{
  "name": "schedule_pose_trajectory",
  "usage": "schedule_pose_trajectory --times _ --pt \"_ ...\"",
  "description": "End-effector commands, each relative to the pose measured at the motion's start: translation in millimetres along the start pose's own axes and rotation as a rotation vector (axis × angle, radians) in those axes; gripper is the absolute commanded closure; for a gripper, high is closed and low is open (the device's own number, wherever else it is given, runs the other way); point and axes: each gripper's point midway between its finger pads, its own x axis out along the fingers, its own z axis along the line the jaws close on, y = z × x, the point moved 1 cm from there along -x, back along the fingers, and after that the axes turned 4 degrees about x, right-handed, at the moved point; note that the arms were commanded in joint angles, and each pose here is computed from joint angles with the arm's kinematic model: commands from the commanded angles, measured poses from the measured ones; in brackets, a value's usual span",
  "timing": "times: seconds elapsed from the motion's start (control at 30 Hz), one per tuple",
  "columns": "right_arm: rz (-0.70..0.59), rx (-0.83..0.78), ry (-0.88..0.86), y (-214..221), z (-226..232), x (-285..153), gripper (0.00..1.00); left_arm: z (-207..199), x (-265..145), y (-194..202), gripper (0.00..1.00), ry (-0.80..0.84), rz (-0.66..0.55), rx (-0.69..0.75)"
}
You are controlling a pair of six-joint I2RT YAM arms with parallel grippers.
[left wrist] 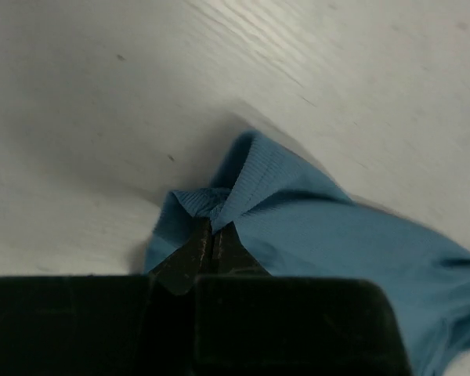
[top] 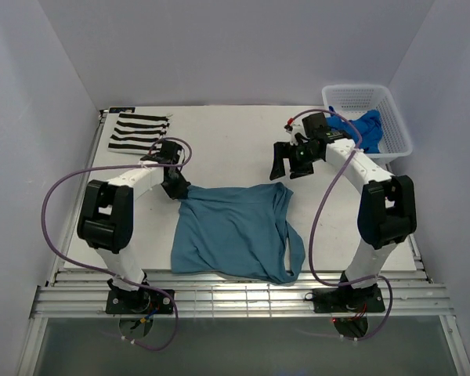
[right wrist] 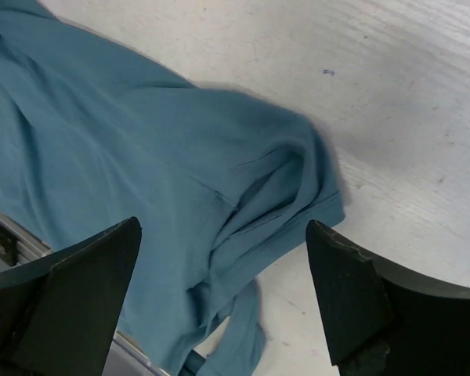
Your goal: Fold and stack the tank tops
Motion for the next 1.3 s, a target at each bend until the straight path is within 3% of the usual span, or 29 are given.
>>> schedule_pose_trajectory --times 0.0,0.07,0.23,0.43,0.8,1.0,1.27 --pt "-0.139 -0.104 -0.006 -43 15 -23 0.05 -16 -8 -40 1.00 0.046 -0.097 -0.011" --pt "-0.147 -0.096 0.026 -28 9 -26 0.10 -15 -8 -44 1.00 0.040 -0.114 -0.006" --pt "-0.132 -0.026 0.081 26 -1 -30 0.10 -9 -10 -40 1.00 0.036 -0.113 0.009" --pt "-0.123 0.038 0.018 83 8 -23 0.10 0 -14 -27 1.00 0.033 -0.097 0.011" --pt "-0.060 0.119 -0.046 100 9 10 0.09 5 -16 -25 1.00 0.025 -0.104 0.013" --pt "-0.003 0.151 -0.031 108 2 25 0.00 6 -13 -24 1.00 0.016 -0.099 0.015" --pt "0.034 0.182 -0.015 116 0 34 0.21 6 -9 -25 1.00 0.007 -0.093 0.016"
